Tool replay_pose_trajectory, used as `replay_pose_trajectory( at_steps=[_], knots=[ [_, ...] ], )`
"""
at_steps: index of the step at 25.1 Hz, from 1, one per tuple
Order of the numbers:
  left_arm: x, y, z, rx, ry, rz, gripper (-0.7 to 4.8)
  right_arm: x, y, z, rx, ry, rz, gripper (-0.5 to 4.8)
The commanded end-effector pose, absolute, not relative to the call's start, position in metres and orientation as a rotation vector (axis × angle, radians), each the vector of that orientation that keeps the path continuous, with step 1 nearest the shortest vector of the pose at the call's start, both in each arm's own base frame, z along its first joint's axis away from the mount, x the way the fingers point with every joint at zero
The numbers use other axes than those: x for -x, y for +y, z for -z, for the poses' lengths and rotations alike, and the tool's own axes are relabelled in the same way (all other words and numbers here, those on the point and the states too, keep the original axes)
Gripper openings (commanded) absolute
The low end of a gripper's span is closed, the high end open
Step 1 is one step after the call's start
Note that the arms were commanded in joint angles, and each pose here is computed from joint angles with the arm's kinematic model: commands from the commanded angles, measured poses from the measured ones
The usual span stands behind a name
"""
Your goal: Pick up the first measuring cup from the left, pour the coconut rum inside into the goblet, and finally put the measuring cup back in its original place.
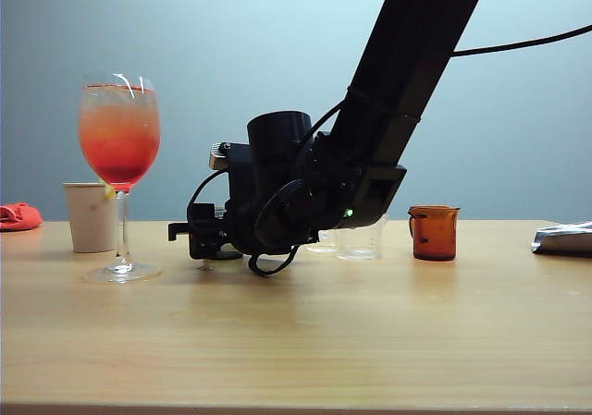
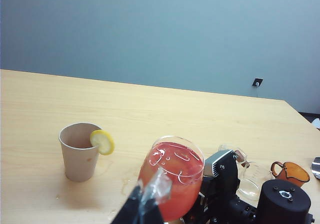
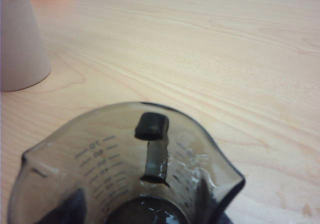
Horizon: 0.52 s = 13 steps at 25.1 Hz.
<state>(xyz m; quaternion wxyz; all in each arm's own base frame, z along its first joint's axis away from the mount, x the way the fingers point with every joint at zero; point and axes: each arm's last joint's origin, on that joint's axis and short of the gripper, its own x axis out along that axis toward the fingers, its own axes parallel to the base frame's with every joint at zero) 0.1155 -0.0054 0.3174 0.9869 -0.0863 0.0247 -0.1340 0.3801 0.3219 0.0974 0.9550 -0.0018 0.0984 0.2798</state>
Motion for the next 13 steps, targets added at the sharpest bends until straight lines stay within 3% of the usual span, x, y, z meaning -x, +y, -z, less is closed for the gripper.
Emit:
replay_pose_trajectory(
  at_steps=[1,6,13],
  knots=[
    [-0.1148,-0.0056,-0.3201,0.166,0.034,0.276,-0.05,-0.3784,0.3242,-0.1004,0.001,0.207,-0.595,3.44],
    [-0.1147,-0.0056,-0.3201,0.166,0.034,0.276,-0.05,-0.3775,0.3248,-0.0993,0.006,0.219,-0.596,4.12],
    [-0.1147,-0.0056,-0.3201,0.166,0.034,0.276,-0.05,-0.3768,0.3241,-0.1070,0.016,0.238,-0.592,4.15]
  ],
)
